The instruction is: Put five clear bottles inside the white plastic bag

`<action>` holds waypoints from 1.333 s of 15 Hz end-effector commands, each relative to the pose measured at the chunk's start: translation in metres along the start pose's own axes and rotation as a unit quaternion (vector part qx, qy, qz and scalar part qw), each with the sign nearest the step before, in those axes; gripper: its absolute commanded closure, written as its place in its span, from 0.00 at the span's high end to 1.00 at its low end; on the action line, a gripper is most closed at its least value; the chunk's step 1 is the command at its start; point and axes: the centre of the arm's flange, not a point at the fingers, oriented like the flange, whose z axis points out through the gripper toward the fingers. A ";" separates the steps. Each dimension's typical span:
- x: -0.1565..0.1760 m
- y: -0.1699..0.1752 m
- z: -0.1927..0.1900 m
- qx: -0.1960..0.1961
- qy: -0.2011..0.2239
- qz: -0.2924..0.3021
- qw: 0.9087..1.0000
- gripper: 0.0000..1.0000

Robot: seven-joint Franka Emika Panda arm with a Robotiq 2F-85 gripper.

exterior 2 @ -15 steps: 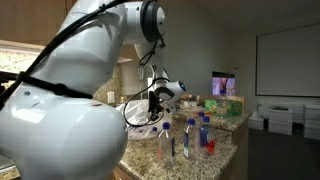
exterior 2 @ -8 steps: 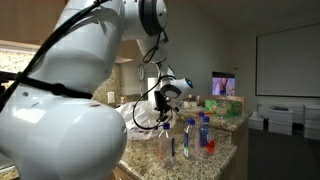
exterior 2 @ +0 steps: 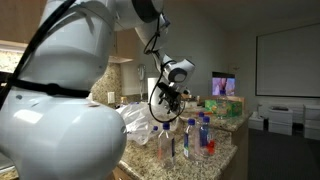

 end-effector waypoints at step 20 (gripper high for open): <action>-0.007 0.095 -0.102 -0.350 0.117 -0.057 0.928 1.00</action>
